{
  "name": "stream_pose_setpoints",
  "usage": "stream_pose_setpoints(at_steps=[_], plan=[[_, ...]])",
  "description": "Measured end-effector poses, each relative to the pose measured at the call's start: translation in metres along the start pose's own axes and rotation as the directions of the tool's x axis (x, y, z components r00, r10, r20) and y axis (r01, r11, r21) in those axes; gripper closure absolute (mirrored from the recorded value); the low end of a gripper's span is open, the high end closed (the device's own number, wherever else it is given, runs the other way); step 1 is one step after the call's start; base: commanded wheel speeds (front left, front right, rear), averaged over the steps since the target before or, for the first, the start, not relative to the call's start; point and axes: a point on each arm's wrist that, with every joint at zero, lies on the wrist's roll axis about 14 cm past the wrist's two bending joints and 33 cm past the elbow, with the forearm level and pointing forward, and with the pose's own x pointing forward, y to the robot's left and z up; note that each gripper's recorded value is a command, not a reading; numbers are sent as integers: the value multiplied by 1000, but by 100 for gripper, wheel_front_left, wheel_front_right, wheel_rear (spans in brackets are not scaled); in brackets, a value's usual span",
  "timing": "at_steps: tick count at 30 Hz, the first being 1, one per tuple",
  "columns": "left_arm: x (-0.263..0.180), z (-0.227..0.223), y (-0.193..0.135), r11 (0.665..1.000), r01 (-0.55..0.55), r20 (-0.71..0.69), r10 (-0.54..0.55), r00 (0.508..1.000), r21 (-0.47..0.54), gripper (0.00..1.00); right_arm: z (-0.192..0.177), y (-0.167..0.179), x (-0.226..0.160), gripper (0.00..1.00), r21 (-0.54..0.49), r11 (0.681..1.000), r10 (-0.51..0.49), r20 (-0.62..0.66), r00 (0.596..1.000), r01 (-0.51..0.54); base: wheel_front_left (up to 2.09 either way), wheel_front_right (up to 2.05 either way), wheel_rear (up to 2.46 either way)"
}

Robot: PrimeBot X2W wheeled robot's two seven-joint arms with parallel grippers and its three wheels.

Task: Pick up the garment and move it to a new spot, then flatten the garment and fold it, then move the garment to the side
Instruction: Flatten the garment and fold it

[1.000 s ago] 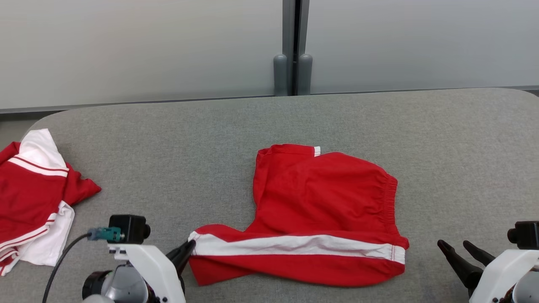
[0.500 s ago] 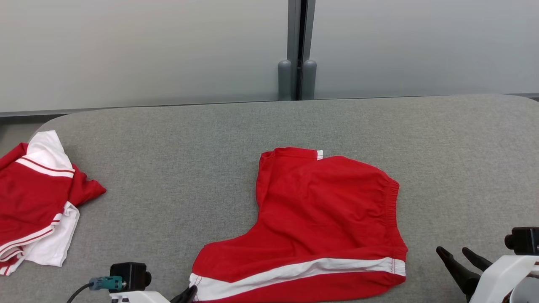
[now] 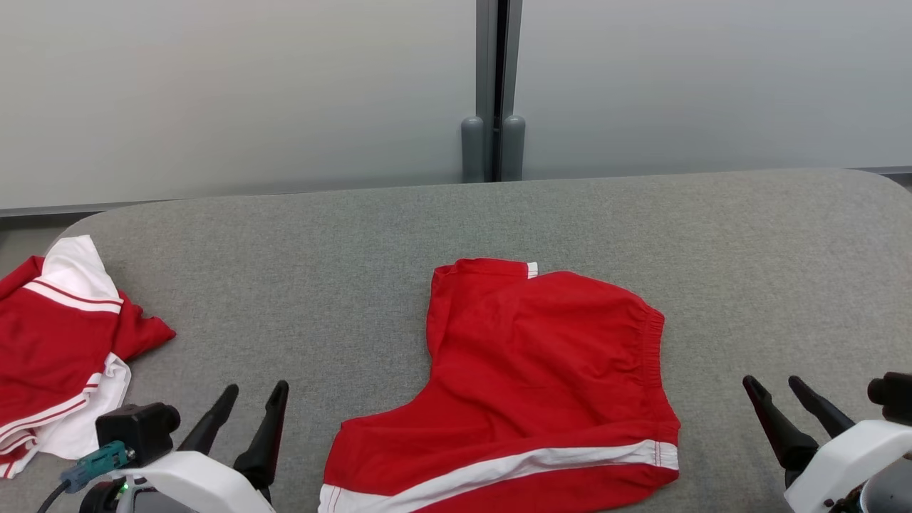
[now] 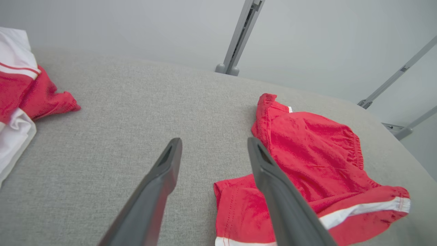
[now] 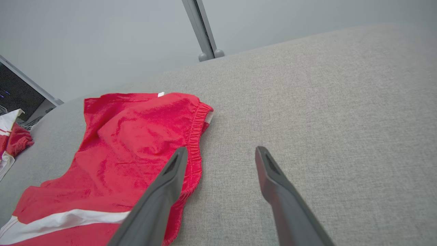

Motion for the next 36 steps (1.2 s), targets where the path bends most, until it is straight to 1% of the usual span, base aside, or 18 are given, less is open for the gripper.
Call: stream_pose_setpoints(at_steps=[3,6,9,13,17,22,26,31,36], plan=[[1,25,-1,999,-1,134,-5,991,45,0,21,7,3,0,-27,1000,17,104,994,-15,0,0,0],[1,41,-2,996,-12,233,-10,972,91,0,35,20,4,0,-46,998,49,185,982,-41,0,0,0],[-1,54,-1,990,-35,315,-8,949,133,0,46,28,3,0,-59,997,69,259,963,-55,0,0,0],[-3,62,2,986,-70,391,5,920,152,0,60,37,0,0,-74,995,90,344,935,-68,0,0,0],[-4,60,7,982,-102,424,24,905,162,0,63,41,-1,0,-102,993,101,391,915,-66,0,0,0],[-5,54,6,979,-111,443,24,896,171,0,58,32,1,0,-140,990,79,391,917,-26,0,0,0],[-2,47,4,978,-111,430,23,902,179,0,58,26,1,0,-158,987,62,396,916,1,0,0,0],[-1,47,1,976,-108,436,14,900,191,0,59,28,2,0,-162,987,63,405,912,4,0,0,0],[0,53,-1,967,-118,452,4,892,224,0,61,32,4,0,-176,984,71,405,912,1,0,0,0]])
